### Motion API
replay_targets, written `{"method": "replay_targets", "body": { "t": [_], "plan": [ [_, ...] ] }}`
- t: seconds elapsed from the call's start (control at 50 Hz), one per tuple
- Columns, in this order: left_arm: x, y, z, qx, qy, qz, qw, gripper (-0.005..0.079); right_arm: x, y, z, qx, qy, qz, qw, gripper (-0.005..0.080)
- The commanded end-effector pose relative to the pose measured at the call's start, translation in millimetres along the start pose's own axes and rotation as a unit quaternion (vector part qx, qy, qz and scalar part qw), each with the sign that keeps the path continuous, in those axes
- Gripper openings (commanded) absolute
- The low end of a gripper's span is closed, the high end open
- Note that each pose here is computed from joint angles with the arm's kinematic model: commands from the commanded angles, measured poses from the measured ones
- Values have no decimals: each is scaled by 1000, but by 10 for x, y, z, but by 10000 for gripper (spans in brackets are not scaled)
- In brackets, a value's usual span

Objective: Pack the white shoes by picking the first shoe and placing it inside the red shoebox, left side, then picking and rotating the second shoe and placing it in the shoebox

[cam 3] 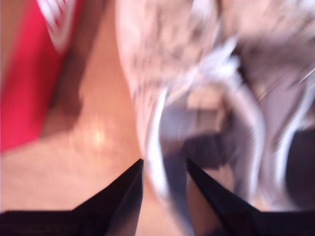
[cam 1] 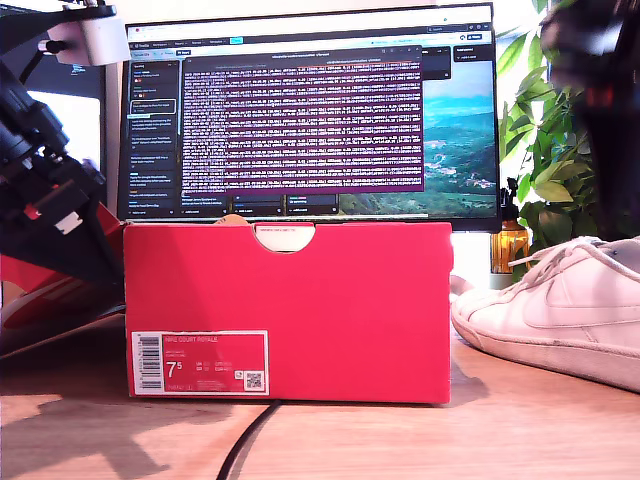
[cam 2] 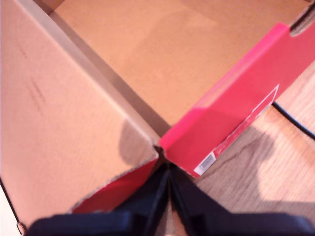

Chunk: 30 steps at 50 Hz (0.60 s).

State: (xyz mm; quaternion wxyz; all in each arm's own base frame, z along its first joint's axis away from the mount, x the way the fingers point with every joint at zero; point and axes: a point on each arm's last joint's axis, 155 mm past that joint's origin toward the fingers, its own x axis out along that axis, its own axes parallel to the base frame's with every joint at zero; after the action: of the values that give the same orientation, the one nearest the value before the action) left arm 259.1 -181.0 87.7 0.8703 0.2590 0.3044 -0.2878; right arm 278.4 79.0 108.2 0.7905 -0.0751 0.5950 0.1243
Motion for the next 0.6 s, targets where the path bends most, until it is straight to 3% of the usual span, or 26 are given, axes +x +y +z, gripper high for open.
{"method": "replay_targets", "body": {
  "t": [0.0, 0.58],
  "plan": [
    [-2, 6, 58, -4, -8, 1, 1000, -18, 24, -8, -27, -6, 12, -6, 1000, 242],
    [-2, 7, 59, -4, -8, 1, 1000, -18, 464, -37, -199, -19, 101, -14, 995, 255]
  ]
}}
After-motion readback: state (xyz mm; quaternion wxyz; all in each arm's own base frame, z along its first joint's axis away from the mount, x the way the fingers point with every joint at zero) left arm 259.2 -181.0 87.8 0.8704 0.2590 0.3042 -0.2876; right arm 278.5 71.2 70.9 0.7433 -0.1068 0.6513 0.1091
